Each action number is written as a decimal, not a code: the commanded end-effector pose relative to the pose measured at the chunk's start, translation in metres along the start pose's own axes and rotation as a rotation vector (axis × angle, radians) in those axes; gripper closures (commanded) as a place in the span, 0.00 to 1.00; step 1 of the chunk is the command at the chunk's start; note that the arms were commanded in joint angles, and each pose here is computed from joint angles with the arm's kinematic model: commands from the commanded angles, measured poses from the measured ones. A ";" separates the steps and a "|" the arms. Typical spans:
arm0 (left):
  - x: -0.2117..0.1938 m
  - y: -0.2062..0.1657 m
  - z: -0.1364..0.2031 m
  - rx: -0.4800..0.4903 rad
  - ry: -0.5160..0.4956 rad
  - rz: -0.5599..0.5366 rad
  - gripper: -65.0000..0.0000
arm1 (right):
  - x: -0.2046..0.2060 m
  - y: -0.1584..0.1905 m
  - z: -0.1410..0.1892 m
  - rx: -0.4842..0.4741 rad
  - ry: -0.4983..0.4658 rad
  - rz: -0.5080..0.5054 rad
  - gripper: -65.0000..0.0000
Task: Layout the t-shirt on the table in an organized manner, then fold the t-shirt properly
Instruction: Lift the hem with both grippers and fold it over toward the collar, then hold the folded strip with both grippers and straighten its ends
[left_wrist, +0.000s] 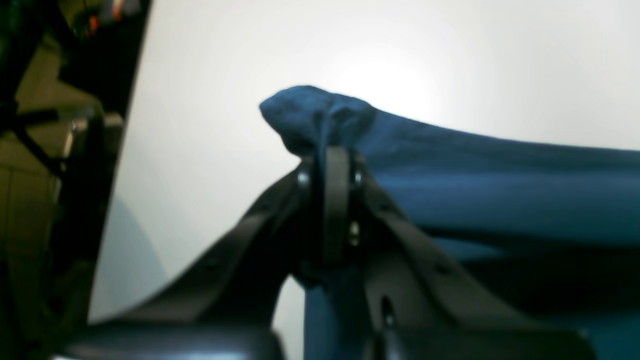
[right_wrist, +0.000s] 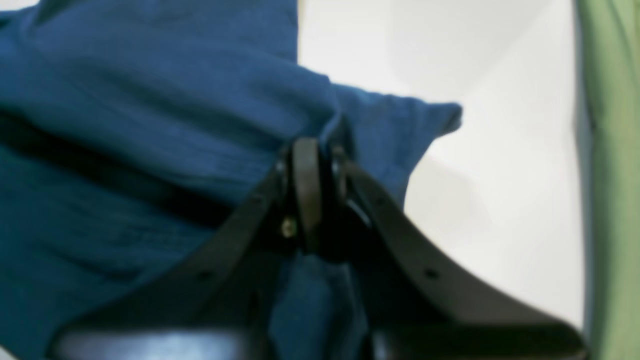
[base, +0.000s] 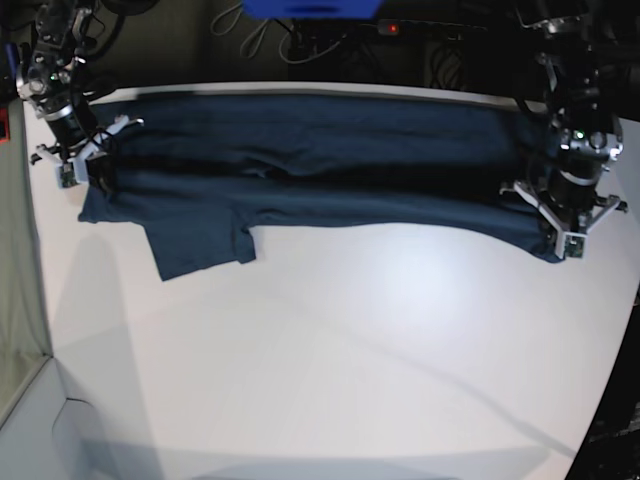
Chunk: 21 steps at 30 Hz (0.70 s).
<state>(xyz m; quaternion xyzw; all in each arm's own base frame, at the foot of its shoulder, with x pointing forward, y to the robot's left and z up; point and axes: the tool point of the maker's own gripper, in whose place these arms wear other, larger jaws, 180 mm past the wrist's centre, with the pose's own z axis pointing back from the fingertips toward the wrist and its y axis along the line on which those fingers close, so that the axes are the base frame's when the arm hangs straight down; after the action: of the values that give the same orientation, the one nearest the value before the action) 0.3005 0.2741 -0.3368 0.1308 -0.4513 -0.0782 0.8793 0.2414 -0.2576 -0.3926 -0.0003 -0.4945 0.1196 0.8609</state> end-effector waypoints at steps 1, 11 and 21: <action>0.020 0.008 0.005 0.021 -0.067 -0.014 1.00 | 0.010 -0.009 0.002 -0.015 -0.039 0.005 1.00; -0.027 -0.003 0.021 -0.010 0.036 -0.038 1.00 | -0.004 -0.003 0.003 0.010 -0.007 -0.018 1.00; -0.059 0.005 0.031 -0.017 0.118 -0.100 1.00 | -0.005 -0.003 0.002 0.010 -0.006 -0.018 1.00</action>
<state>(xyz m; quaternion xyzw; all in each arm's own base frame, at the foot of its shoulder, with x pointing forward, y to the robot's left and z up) 0.2398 0.2856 -0.3690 0.1425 -0.3838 -0.1168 0.9048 0.2312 -0.2575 -0.4079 0.0113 -0.4761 0.1113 0.8722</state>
